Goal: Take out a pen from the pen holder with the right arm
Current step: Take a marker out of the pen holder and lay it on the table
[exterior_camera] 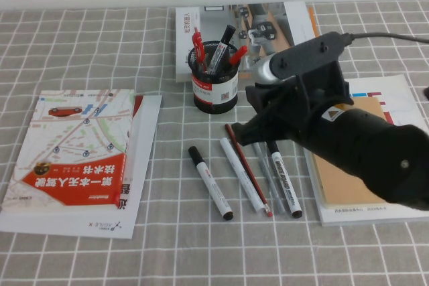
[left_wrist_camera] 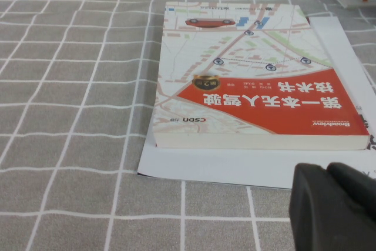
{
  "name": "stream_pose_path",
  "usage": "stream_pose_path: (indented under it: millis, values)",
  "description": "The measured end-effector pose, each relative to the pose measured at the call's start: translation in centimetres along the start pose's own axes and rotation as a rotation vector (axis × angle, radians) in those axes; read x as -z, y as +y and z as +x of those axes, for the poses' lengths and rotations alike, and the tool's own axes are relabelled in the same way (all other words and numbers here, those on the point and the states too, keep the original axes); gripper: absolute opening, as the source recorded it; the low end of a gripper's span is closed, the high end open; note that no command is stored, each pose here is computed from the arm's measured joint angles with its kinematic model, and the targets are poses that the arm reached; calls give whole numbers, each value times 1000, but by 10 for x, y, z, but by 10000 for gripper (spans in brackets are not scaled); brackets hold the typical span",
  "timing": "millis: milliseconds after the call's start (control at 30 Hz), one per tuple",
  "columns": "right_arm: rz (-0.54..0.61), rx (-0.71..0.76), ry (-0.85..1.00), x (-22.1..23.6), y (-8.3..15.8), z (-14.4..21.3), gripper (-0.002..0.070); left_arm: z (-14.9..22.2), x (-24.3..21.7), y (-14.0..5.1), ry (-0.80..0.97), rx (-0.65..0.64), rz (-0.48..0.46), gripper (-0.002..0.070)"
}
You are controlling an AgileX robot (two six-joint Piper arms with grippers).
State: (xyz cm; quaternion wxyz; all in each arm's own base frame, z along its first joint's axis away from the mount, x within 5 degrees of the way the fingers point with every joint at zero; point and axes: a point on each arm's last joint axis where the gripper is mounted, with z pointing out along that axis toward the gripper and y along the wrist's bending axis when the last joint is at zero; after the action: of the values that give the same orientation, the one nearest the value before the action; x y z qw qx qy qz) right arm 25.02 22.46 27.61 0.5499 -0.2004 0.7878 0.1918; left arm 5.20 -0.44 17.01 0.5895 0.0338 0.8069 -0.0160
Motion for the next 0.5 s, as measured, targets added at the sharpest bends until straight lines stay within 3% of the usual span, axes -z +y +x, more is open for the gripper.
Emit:
stream_pose_path:
  millis: [100, 200, 233, 267, 500]
  values:
    - [3, 38, -63, -6, 0, -2, 113, 0, 0, 0, 0, 0, 0, -4]
    - [-10, 21, -143, -12, 2, -3, 239, 0, 0, 0, 0, 0, 0, -4]
    - [-14, 16, -169, -15, 3, -3, 293, 0, 0, 0, 0, 0, 0, -4]
    - [74, -9, -383, -55, -10, 23, 426, 0, 0, 0, 0, 0, 0, -4]
    - [91, -20, -427, -80, -18, 42, 424, 0, 0, 0, 0, 0, 0, -4]
